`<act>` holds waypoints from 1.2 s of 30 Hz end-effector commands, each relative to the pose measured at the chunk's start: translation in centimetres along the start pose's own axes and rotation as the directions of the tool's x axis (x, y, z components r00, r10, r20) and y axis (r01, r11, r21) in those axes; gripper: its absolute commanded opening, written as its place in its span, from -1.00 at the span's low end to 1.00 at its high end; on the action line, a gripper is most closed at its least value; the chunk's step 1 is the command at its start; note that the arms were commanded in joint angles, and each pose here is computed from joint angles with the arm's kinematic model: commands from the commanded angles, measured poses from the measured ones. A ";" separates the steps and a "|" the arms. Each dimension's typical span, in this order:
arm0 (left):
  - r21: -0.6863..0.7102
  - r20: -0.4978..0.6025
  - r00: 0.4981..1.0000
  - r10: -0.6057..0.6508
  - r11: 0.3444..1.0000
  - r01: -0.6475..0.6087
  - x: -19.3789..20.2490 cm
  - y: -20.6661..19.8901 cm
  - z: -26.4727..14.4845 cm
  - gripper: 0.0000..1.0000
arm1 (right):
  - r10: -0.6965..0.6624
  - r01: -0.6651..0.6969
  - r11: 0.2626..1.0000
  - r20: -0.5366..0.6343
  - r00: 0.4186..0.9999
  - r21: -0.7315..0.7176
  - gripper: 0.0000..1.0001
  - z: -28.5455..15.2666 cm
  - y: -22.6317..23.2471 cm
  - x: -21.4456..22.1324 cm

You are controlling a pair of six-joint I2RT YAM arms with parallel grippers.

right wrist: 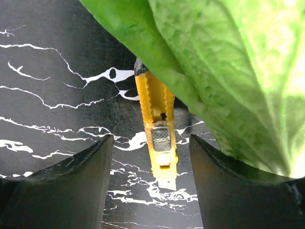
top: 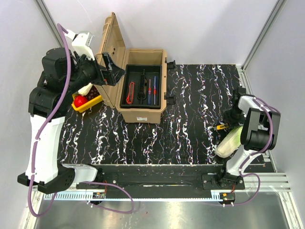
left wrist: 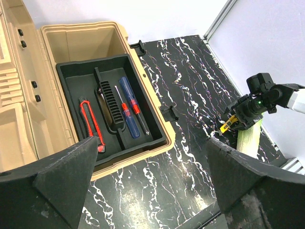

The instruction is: Pack the tool kit

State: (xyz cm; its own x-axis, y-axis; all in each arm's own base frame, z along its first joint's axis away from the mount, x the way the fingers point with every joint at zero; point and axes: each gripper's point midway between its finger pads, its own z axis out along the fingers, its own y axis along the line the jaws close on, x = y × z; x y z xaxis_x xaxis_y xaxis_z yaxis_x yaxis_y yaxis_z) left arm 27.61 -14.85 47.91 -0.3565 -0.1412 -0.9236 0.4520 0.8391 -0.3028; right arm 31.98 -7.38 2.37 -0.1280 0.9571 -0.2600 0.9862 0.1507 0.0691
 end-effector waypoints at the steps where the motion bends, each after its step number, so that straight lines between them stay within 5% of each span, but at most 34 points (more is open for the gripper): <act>1: 0.020 0.072 0.997 0.022 1.000 -0.024 -1.8 -0.7 -0.7 0.98 | 0.040 -0.041 0.998 0.018 0.999 0.055 0.36 1.2 -0.5 -0.2; 6: 0.003 0.078 0.997 0.021 1.000 -0.021 -2.0 -0.5 -0.8 0.98 | 0.043 -0.046 0.996 0.053 0.998 0.072 0.18 2.0 -0.7 -0.6; 16: -0.011 0.082 0.996 0.021 1.000 -0.020 -2.1 -0.3 -0.9 0.98 | -0.070 0.074 0.997 0.148 0.987 -0.015 -0.77 0.6 1.9 -1.1; 27: -0.001 0.081 0.997 0.018 1.000 -0.018 -2.0 -0.5 -1.1 0.98 | -0.247 0.334 0.894 0.292 0.924 -0.298 -1.00 -9.1 10.0 0.5; 31: 0.001 0.079 0.997 0.016 1.000 -0.016 -1.9 -0.5 -1.1 0.98 | -0.305 0.424 0.733 0.300 0.904 -0.531 -1.00 -15.6 14.3 4.5; 36: 0.006 0.082 0.997 0.014 1.000 -0.014 -2.0 -0.6 -1.1 0.98 | -0.391 0.545 0.413 0.398 0.830 -0.730 -1.00 -25.1 18.3 10.3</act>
State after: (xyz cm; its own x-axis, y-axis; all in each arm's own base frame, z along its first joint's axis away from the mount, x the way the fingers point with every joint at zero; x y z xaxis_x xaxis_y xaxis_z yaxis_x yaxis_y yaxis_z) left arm 27.77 -14.65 47.90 -0.3532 -0.1432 -0.9245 0.4409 0.8461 -0.2995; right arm 43.35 4.47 15.69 -0.4376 0.7281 -0.5275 0.6067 0.6721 0.4245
